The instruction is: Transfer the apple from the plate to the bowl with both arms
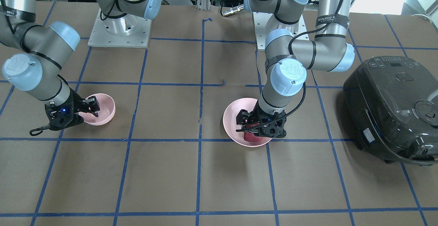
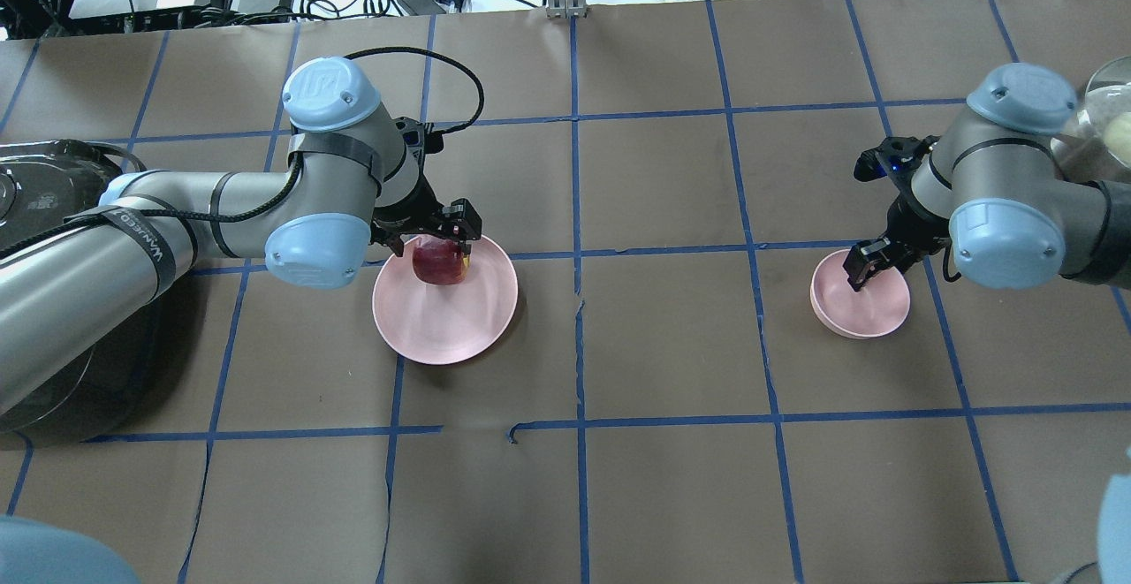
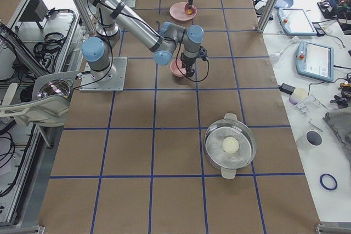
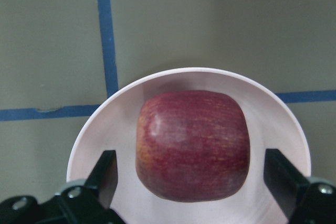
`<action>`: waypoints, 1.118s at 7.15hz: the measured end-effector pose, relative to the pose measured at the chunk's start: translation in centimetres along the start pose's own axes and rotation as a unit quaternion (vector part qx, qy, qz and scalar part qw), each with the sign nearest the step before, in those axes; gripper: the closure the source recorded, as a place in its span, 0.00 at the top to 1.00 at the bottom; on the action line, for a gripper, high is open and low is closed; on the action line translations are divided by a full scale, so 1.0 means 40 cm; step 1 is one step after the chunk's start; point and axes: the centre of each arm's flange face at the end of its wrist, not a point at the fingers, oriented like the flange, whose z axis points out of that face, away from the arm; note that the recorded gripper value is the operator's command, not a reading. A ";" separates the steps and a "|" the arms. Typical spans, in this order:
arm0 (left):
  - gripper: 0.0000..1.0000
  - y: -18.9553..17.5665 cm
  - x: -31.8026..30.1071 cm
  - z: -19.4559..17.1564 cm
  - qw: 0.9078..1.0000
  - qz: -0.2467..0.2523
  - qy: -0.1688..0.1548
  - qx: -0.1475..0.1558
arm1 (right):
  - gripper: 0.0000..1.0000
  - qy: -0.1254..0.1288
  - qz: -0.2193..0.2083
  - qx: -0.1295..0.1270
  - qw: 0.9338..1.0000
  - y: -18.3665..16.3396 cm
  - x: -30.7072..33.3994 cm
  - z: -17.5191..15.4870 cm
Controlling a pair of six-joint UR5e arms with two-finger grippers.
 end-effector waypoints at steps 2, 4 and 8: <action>1.00 0.000 -0.001 0.020 1.000 -0.002 0.001 -0.006 | 0.00 -0.001 0.003 -0.005 1.000 0.003 -0.001 -0.002; 0.68 -0.003 -0.001 0.031 1.000 0.000 0.003 -0.006 | 0.00 -0.004 0.046 -0.002 0.999 -0.019 -0.014 -0.047; 0.04 -0.008 0.000 0.026 1.000 0.000 0.004 0.003 | 0.00 -0.038 0.078 0.012 0.996 -0.134 -0.285 -0.104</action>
